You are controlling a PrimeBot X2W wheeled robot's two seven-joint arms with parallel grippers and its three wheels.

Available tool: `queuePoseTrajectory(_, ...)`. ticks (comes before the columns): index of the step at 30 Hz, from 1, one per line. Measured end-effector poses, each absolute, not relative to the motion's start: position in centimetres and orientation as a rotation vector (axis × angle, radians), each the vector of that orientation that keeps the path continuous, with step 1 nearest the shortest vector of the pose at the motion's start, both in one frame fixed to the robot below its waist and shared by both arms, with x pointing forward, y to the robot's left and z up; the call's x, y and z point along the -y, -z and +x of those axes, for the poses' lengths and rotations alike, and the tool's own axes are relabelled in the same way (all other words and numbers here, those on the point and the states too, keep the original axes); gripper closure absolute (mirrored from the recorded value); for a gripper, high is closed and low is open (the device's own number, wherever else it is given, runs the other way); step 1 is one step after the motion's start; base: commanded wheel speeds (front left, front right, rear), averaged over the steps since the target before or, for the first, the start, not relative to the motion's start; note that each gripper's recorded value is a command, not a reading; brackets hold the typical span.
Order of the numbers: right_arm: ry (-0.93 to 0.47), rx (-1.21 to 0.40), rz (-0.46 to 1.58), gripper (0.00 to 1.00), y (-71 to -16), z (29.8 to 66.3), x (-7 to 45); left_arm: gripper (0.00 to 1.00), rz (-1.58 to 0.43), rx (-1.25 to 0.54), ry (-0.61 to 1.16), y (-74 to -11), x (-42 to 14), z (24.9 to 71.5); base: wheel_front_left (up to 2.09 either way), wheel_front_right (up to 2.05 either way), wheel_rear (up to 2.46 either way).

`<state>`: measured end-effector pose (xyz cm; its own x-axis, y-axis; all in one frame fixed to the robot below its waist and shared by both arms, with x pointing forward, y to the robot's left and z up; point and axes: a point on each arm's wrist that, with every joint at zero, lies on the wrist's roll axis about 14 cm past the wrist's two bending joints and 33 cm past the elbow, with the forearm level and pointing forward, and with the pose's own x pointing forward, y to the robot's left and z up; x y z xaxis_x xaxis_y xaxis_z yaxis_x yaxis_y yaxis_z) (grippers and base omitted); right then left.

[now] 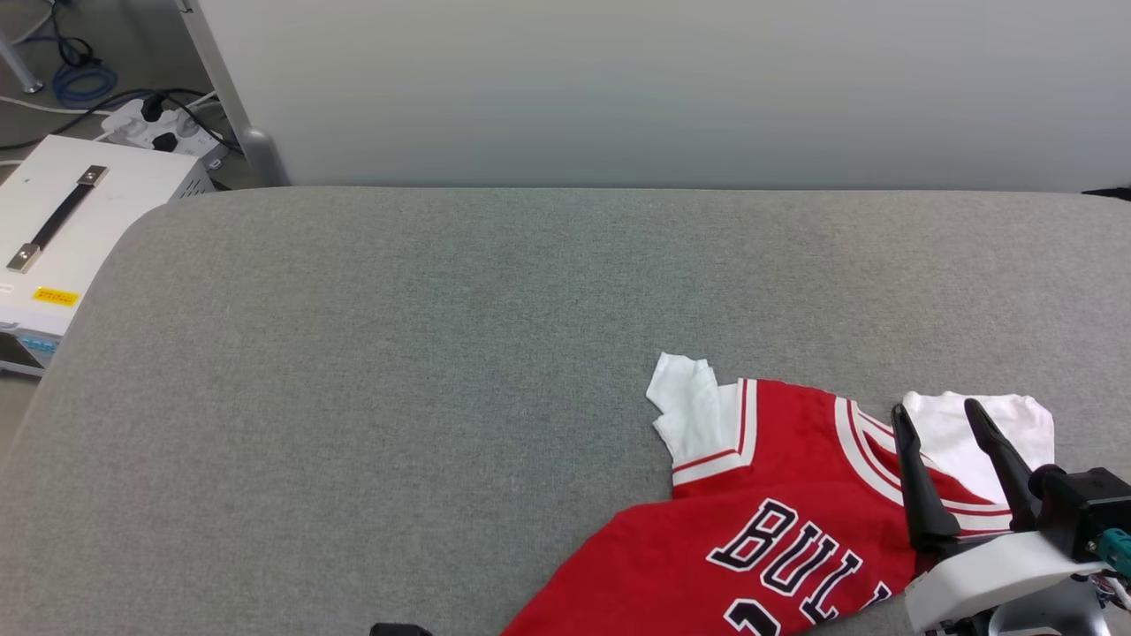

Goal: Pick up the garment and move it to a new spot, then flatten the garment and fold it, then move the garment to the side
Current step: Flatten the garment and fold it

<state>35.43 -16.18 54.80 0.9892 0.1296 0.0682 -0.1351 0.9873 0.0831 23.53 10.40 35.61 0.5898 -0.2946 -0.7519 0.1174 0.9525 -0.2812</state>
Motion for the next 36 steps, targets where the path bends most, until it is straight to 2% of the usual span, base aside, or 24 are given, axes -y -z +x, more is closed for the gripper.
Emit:
queuePoseTrajectory(8,-0.120,0.076,0.080,0.00,-55.5,34.6,16.6,0.00,-0.185,-0.582,0.184,-41.1,-11.6,29.2,0.00,0.00,0.00)
queuePoseTrajectory(15,-0.104,0.071,0.078,0.00,-55.6,34.5,17.1,0.00,-0.143,-0.344,0.213,-46.7,-11.2,34.1,0.00,0.00,0.00)
queuePoseTrajectory(19,-0.096,0.058,0.077,0.00,-55.3,34.8,17.3,0.00,-0.129,-0.271,0.279,-48.7,-9.5,37.1,0.00,0.00,0.00)
queuePoseTrajectory(27,-0.087,0.090,0.069,0.00,-56.2,36.9,17.7,0.00,-0.134,-0.268,0.494,-49.4,-2.4,41.9,0.00,0.00,0.00)
queuePoseTrajectory(36,-0.040,0.035,0.061,0.00,-54.0,37.9,19.5,0.00,-0.005,-0.529,0.726,-45.0,3.6,44.6,0.00,0.00,0.00)
